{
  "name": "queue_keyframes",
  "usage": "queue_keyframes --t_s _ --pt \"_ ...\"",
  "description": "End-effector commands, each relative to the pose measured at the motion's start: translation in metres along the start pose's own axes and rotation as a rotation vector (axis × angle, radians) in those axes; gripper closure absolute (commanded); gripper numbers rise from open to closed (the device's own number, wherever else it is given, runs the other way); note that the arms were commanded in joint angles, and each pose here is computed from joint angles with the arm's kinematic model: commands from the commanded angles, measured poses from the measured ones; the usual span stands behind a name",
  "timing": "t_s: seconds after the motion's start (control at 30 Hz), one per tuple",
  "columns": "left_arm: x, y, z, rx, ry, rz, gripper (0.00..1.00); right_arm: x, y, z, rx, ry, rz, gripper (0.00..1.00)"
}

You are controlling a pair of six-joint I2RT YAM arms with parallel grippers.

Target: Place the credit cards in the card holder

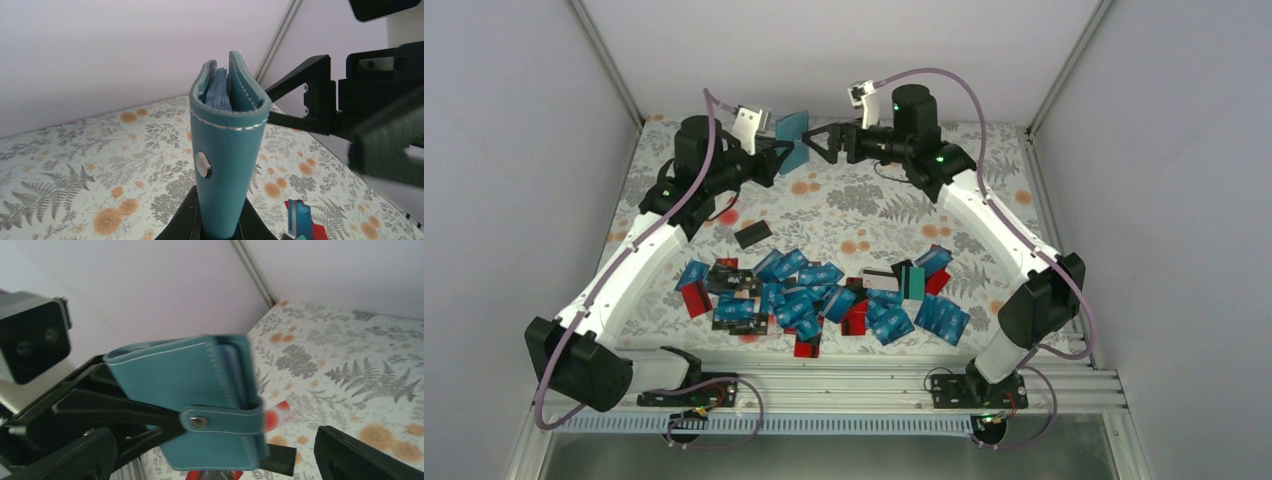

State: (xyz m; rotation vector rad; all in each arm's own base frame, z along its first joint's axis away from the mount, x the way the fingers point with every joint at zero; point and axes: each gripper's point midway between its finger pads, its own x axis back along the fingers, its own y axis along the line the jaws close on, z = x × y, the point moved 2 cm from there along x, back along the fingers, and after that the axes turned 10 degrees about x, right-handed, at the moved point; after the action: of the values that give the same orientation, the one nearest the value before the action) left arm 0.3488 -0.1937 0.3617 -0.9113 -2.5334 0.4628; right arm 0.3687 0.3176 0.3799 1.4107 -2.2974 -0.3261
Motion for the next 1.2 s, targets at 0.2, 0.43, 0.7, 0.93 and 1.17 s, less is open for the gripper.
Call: queue_keyframes --t_s 0.2,0.43,0.7,0.93,1.17 --pt "-0.010 -0.007 0.000 -0.035 0.013 0.069 0.98 -0.031 0.003 0.024 -0.089 0.065 0.049 0.00" --pt "-0.018 -0.012 0.009 -0.046 0.052 0.094 0.98 -0.034 -0.016 0.027 -0.169 0.056 0.161 0.07" --pt "-0.016 -0.021 0.009 -0.104 0.044 0.098 0.98 -0.045 -0.025 0.030 -0.199 0.076 0.174 0.19" --pt "-0.018 -0.016 0.009 -0.129 0.046 0.062 0.98 -0.049 -0.034 0.051 -0.223 0.134 0.199 0.28" --pt "-0.014 -0.011 0.003 -0.127 0.009 0.012 0.98 -0.051 -0.052 0.078 -0.227 0.197 0.271 0.42"
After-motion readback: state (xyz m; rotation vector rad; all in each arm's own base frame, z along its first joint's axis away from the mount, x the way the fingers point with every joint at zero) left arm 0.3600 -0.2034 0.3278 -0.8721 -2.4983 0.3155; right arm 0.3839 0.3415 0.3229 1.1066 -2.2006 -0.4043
